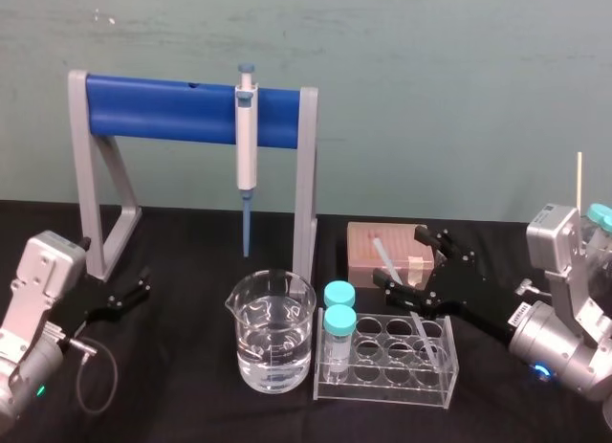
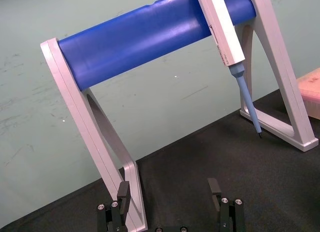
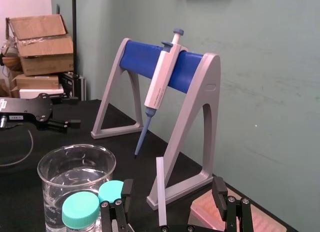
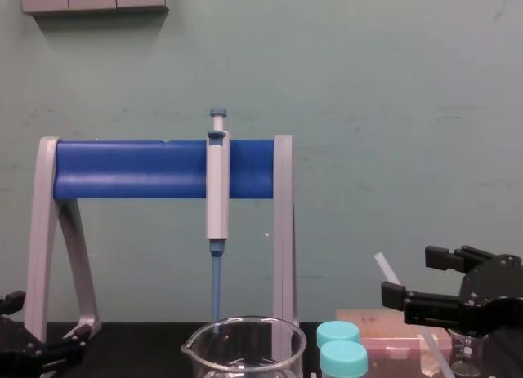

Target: Pick up the stirring rod with one hand, then place it down.

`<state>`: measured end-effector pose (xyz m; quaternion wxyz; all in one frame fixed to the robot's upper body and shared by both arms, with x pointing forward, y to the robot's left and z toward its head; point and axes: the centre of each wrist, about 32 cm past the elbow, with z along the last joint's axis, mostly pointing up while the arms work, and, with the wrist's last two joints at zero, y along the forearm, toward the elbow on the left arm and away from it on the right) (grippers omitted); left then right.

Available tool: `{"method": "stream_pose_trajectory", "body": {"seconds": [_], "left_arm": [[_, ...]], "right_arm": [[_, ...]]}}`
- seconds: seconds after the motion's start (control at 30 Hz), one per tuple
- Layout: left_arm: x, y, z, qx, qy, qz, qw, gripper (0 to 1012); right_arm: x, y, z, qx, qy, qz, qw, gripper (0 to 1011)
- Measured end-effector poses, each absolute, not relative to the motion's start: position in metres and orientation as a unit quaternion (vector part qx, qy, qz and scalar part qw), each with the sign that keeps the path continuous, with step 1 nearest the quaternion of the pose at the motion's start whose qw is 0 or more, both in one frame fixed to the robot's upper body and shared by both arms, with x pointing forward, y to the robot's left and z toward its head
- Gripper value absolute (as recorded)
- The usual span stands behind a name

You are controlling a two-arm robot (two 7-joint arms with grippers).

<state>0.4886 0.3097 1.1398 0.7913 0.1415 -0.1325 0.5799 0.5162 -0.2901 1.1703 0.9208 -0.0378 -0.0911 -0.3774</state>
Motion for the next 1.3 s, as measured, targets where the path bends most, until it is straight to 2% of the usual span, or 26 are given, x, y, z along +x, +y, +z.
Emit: {"method": "stream_pose_trajectory", "body": {"seconds": [1.3], "left_arm": [[0.489,0.31,1.14,0.141,-0.132,0.58,0.791,1000]], "right_arm": [[0.534,-0.293,1.165,-0.048,-0.066,-0.367,0.927,1002]]}}
